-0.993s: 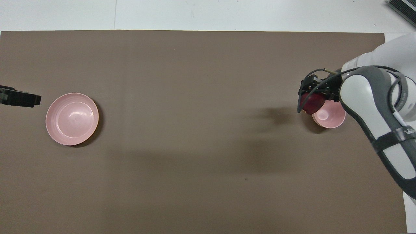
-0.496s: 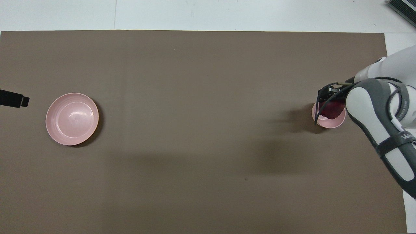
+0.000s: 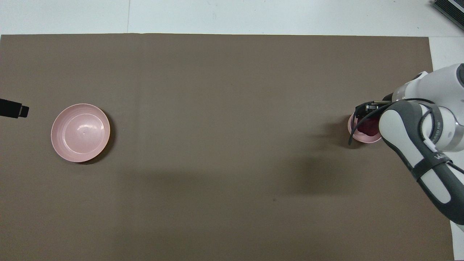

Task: Move apple from plate to bowl
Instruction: 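Lower the apple into the bowl and open the right gripper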

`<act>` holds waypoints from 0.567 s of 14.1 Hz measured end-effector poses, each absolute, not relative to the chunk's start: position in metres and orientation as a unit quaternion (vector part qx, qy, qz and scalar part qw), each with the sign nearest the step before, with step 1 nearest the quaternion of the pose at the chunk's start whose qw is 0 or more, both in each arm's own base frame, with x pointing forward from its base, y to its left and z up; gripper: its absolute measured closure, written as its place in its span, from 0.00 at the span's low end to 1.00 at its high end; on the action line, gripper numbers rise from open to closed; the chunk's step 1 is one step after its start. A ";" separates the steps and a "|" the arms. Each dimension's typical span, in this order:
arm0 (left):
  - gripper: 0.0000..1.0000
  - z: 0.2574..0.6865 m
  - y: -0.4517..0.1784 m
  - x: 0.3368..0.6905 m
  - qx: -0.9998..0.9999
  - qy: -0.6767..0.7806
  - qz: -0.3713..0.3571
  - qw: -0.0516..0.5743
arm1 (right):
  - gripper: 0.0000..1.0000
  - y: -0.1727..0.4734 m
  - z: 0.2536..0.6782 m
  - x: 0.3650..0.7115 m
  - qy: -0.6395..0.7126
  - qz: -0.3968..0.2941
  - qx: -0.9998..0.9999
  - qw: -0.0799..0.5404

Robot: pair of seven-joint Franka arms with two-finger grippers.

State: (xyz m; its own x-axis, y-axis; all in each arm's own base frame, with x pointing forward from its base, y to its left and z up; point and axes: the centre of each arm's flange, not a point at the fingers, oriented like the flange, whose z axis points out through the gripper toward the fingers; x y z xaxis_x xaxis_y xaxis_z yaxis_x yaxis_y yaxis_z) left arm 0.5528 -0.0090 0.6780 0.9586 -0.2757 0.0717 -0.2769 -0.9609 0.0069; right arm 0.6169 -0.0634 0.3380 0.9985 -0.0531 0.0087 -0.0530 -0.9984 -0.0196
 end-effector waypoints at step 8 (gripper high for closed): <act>0.00 0.678 -0.009 0.552 0.990 -0.139 0.033 0.009 | 0.00 -0.047 0.433 0.623 0.007 0.012 -1.000 -0.015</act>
